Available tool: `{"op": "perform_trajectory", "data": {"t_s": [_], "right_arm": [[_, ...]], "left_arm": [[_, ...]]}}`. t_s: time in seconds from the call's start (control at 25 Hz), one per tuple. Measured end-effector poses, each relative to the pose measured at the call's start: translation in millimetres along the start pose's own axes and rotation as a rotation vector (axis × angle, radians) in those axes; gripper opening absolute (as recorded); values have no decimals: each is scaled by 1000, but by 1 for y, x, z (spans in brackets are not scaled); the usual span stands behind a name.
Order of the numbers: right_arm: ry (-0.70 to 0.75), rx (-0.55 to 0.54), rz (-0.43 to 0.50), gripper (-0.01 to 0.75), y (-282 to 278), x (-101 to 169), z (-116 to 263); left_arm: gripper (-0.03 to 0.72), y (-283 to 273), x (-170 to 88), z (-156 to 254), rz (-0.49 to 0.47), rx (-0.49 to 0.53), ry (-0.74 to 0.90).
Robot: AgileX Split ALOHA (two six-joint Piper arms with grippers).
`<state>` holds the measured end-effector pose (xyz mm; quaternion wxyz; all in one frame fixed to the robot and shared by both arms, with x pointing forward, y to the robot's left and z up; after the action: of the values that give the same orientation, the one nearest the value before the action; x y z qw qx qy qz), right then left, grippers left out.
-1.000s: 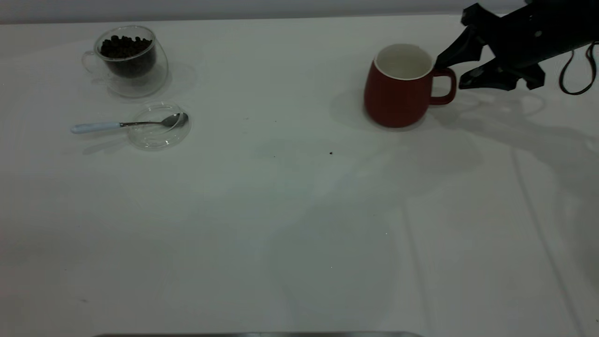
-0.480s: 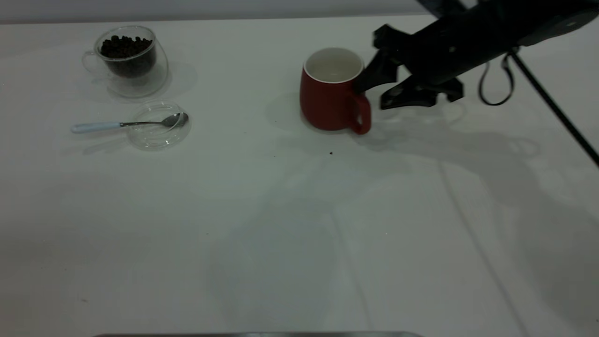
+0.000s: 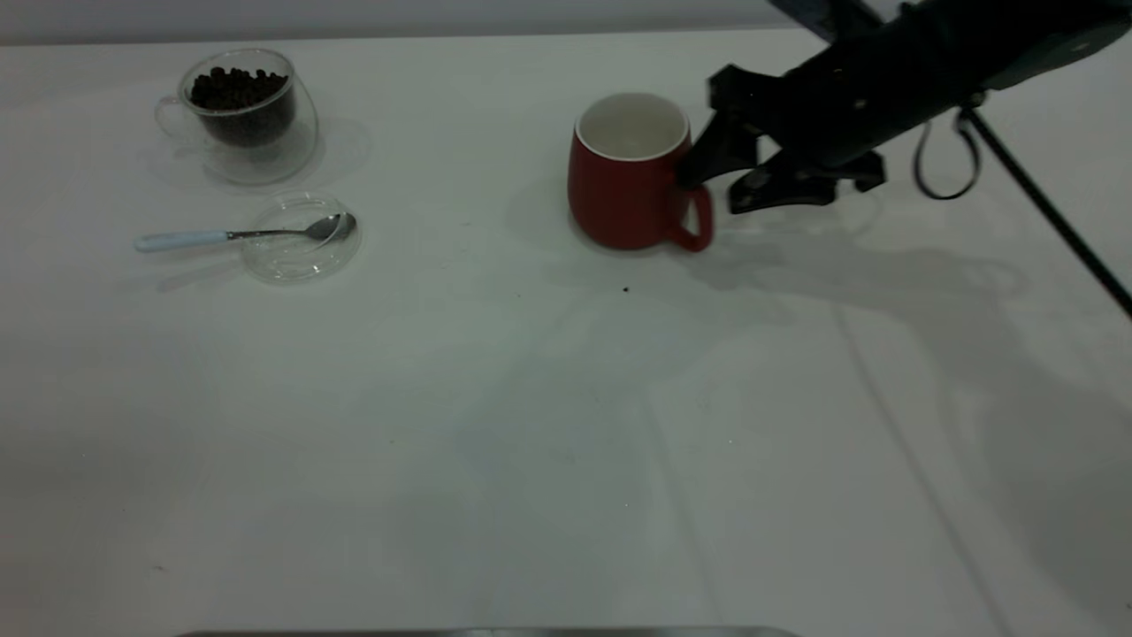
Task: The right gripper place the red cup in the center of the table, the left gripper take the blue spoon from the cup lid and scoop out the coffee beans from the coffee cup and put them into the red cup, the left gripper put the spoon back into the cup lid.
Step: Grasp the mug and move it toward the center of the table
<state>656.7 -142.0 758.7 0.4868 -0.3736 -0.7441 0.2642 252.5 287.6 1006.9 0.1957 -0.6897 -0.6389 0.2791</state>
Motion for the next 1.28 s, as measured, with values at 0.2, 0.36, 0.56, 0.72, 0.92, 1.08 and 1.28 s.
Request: {"op": "perform_trajectory", "data": {"t_s": [0.2,0.36,0.56,0.72,0.92,1.08,1.28], "right_arm": [[-1,0,25,536,-11,-20,-3],[9,0,10,536,-12,-21,-3],[81,-88,129,536,-13,-38,-14],[149,-162,169,536,-10,-48,-23],[129,-135,59,522,15,-23,-17],[88,-107,15,509,28,5,-10],[78,-87,-4,507,36,22,-3]], "left_arm": [[433,0,0,0,0,0,0],[433,0,0,0,0,0,0],[433,0,0,0,0,0,0],[433,0,0,0,0,0,0],[433,0,0,0,0,0,0],[433,0,0,0,0,0,0],[433,0,0,0,0,0,-1]]}}
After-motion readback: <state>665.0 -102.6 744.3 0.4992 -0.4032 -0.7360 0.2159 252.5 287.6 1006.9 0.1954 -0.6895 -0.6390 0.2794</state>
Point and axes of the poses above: a point on each arm's last joint axis where the gripper is mounted, y pointing out along that axis toward the gripper, x along the wrist's bending axis when the last joint is at zero, z = x × y, the point moved 4 cm from there along y, pointing out along that axis toward the gripper, and after that the axes turned 6 degrees about -y, right-handed, at the moved point
